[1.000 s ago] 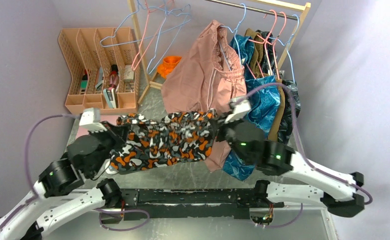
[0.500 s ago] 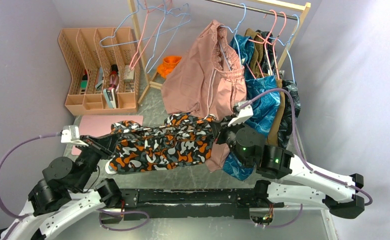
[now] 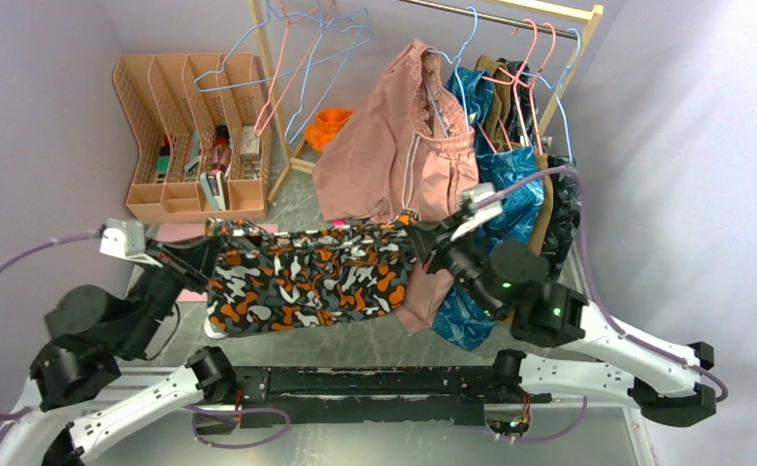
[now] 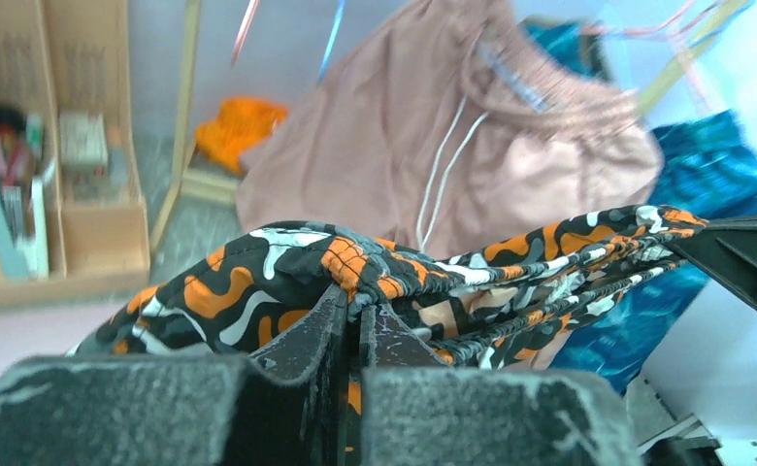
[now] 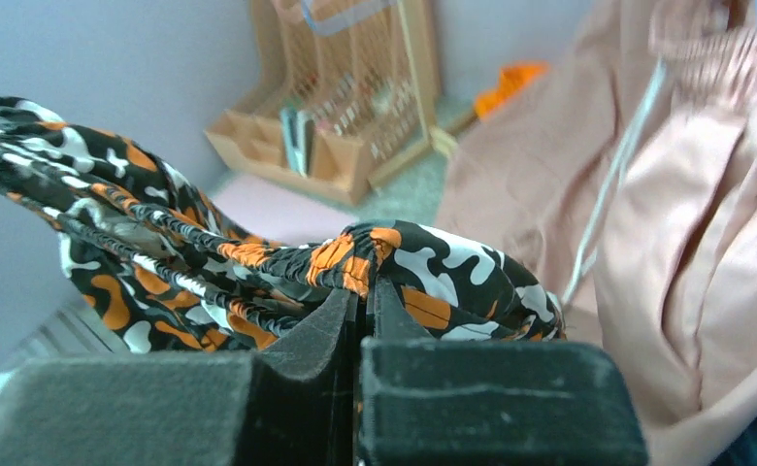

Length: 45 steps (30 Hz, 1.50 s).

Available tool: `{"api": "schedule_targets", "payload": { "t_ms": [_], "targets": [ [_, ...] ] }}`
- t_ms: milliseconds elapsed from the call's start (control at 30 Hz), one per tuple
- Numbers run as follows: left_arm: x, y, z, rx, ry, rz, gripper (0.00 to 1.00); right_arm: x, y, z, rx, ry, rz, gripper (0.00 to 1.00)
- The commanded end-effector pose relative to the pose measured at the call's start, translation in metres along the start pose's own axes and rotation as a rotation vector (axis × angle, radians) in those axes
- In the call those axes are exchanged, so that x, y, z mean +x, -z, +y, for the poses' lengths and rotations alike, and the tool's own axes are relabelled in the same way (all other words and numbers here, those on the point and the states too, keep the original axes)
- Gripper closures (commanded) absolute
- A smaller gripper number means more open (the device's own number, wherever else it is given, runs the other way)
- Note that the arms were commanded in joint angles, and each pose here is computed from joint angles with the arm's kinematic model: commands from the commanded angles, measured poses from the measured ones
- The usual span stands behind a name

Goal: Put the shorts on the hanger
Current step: Adjust the shorts at the center of the board.

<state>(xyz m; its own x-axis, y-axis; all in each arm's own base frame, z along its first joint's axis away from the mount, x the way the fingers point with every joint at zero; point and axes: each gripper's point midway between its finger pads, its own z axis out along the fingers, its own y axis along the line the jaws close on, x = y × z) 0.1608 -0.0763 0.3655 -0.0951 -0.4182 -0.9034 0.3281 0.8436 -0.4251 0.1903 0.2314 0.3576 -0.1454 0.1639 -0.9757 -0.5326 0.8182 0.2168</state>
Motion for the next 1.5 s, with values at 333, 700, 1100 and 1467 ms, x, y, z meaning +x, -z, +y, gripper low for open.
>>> {"api": "schedule_targets", "payload": {
  "t_ms": [333, 700, 1100, 1467],
  "targets": [
    [-0.181, 0.029, -0.098, 0.361, -0.170, -0.357, 0.93, -0.196, 0.064, 0.010, -0.153, 0.026, -0.448, 1.00],
    [-0.236, 0.036, -0.123, 0.405, -0.185, -0.447, 0.93, -0.263, 0.086, 0.035, -0.280, 0.046, -0.577, 1.00],
    [-0.116, -0.070, -0.077, 0.011, -0.345, -0.135, 0.93, -0.163, -0.043, 0.024, 0.068, 0.257, -0.244, 1.00],
    [-0.149, -0.075, -0.102, 0.054, -0.300, -0.195, 0.93, -0.166, -0.037, 0.027, 0.023, 0.137, -0.310, 1.00]
  ]
}}
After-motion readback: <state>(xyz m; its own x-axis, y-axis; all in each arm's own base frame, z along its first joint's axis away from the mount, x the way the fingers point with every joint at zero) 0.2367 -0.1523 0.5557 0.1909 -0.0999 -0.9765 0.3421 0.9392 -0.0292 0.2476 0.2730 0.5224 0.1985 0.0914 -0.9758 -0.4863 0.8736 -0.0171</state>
